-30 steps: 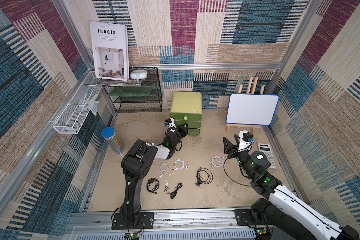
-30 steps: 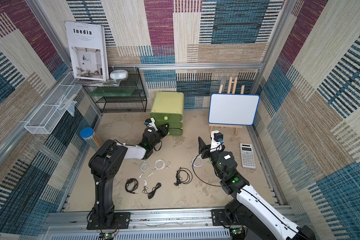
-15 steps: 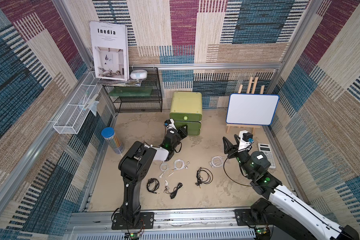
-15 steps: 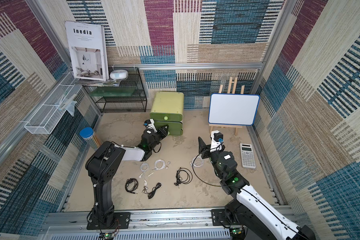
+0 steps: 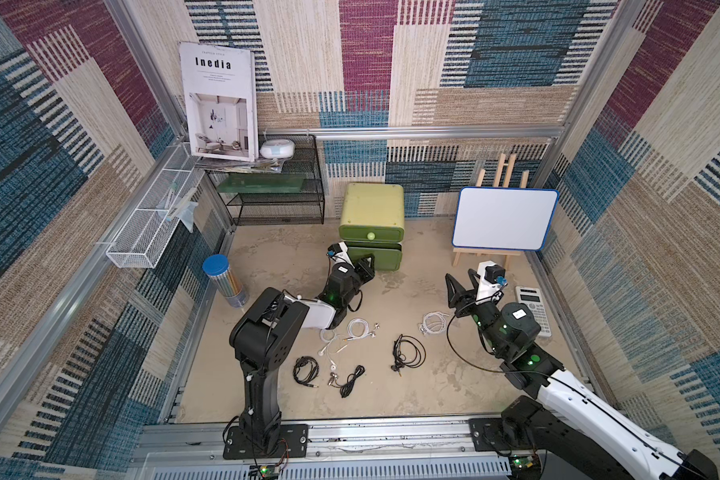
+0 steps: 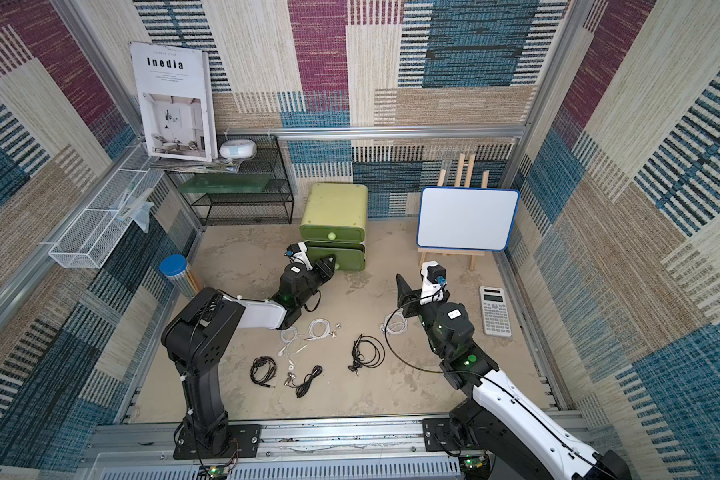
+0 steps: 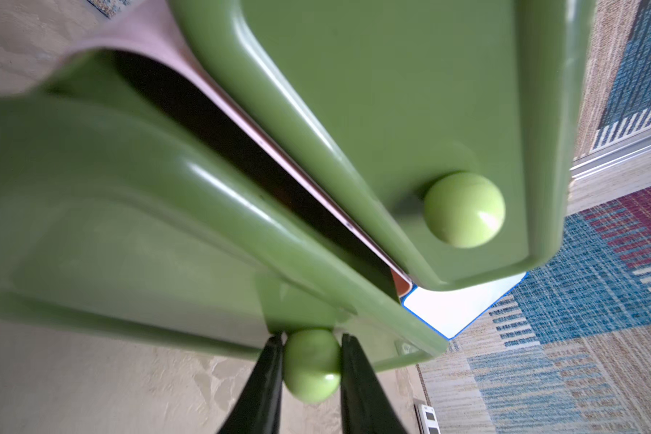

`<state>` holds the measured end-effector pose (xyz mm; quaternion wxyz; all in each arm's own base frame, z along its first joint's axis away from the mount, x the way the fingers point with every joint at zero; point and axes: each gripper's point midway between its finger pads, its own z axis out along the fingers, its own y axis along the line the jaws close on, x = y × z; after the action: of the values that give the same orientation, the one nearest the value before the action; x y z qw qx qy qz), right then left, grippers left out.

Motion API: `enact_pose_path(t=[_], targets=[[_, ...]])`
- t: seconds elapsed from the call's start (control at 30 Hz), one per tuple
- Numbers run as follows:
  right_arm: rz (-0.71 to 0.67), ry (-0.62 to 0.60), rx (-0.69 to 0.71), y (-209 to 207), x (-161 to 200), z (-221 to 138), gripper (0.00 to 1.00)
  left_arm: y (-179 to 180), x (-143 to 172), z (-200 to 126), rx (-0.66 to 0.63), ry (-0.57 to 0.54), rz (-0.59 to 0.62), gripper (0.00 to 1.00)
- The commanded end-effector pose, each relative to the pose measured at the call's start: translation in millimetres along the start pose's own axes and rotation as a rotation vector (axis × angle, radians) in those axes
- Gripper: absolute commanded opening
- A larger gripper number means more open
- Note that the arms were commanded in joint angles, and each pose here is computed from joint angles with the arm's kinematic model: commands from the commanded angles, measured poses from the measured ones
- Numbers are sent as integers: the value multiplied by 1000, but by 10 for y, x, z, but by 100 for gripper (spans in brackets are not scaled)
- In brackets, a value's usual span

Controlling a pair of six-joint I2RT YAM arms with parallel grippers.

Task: Place the wired earphones into the drawer by color
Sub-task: Open the drawer in the storage box.

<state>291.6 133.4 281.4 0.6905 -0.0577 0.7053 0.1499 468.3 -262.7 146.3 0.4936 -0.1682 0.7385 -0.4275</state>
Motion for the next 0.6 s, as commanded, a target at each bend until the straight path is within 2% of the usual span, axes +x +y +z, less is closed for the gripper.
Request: enact_pose_path(t=[0.0,0.57], targets=[[3,-23,5,-5,-51,-4,68,-161,-108,-59,47,-42,9,19],[3,-24,4,-5,-56,-6,68,-142,-10,-351,31,-24,12,18]])
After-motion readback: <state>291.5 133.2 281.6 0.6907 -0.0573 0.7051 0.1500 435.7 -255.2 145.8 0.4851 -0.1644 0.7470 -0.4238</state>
